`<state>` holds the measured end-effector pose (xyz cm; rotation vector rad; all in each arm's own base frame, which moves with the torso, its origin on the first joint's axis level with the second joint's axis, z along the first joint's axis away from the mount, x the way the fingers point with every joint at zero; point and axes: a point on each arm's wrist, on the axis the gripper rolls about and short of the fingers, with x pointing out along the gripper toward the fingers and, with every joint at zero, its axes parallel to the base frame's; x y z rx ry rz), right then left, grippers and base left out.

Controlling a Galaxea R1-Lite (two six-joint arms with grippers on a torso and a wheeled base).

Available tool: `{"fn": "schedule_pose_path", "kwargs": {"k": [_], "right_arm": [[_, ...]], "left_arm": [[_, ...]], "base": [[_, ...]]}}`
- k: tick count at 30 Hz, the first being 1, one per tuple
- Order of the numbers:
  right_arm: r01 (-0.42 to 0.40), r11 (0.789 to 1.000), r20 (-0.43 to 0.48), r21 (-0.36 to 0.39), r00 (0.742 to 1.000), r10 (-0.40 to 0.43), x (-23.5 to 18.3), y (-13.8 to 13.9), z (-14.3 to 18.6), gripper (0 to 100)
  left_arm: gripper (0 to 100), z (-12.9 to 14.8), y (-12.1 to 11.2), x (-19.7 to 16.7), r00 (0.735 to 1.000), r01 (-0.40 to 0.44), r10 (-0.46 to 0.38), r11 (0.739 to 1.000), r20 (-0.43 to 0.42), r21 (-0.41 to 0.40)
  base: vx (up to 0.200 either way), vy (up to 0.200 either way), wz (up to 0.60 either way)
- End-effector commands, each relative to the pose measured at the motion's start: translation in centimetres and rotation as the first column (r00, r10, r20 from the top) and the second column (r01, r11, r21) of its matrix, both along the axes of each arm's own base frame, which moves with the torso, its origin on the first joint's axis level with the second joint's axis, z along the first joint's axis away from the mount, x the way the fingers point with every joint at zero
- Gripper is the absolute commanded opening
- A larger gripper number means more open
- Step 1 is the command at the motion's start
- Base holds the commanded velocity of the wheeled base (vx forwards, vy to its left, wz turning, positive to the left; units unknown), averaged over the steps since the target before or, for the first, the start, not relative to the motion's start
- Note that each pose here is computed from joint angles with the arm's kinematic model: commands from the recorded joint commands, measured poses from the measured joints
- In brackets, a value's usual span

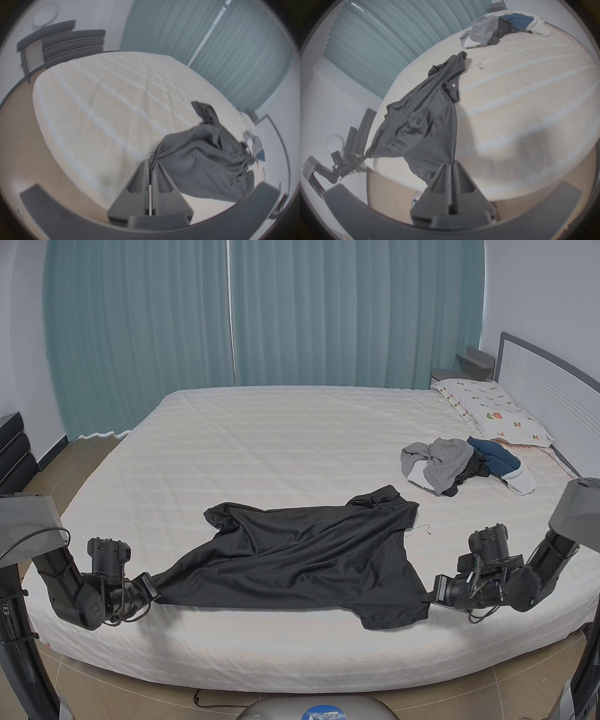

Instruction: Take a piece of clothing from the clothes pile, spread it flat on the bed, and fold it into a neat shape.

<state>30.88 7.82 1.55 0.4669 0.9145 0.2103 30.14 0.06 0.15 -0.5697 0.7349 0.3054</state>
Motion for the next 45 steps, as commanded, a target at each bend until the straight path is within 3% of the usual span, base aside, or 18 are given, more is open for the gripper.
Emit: {"fn": "schedule_pose_path", "kwargs": {"k": [1, 7, 10, 18, 26, 35, 38, 39, 45], "right_arm": [[0.007, 0.999, 0.011, -0.037, 1.0, -0.006, -3.5, -3.2, 2.9, 0], [-0.025, 0.997, -0.054, -0.071, 0.998, 0.021, -6.0, -4.4, 2.5, 0], [-0.067, 0.993, -0.1, -0.102, 0.993, 0.057, -7.4, -4.5, 1.6, 0], [-0.139, 0.977, -0.201, -0.165, 0.974, 0.104, -9.0, -4.7, 0.3, 0], [-0.216, 0.956, -0.282, -0.197, 0.947, 0.156, -10.1, -4.6, -0.5, 0], [-0.227, 0.944, -0.332, -0.239, 0.933, 0.14, -9.6, -4.3, -2.0, 0], [-0.222, 0.946, -0.313, -0.237, 0.939, 0.142, -8.8, -4.0, -1.9, 0], [-0.223, 0.946, -0.306, -0.235, 0.941, 0.145, -8.7, -3.9, -1.9, 100], [-0.206, 0.951, -0.271, -0.232, 0.952, 0.141, -8.0, -3.9, -1.3, 100]], "left_arm": [[0, 0.5, -2.0, -2.7, 0.992, 0.121, -0.118, 0.991, -0.045, 0.057], [0, -0.2, -2.3, -4.3, 0.976, 0.184, -0.168, 0.977, -0.135, 0.111], [0, -0.6, -2.4, -5.4, 0.955, 0.237, -0.202, 0.96, -0.219, 0.148], [0, -1.0, -3.6, -6.8, 0.911, 0.312, -0.255, 0.941, -0.325, 0.134], [0, -1.5, -3.7, -7.3, 0.889, 0.336, -0.263, 0.931, -0.374, 0.144], [0, -1.5, -3.7, -6.9, 0.895, 0.33, -0.26, 0.933, -0.362, 0.146], [0, -1.7, -3.8, -6.8, 0.894, 0.328, -0.259, 0.934, -0.365, 0.141], [100, -1.7, -3.8, -6.7, 0.896, 0.326, -0.258, 0.935, -0.362, 0.14], [100, -1.7, -3.8, -6.5, 0.898, 0.326, -0.261, 0.935, -0.354, 0.137]], "base": [[0.0, 0.0, 0.0], [0.0, 0.0, 0.0], [0.0, 0.0, 0.0], [0.0, 0.0, 0.0], [0.0, 0.0, 0.0], [0.0, 0.0, 0.0], [0.0, 0.0, 0.0], [0.0, 0.0, 0.0], [0.0, 0.0, 0.0]]}}
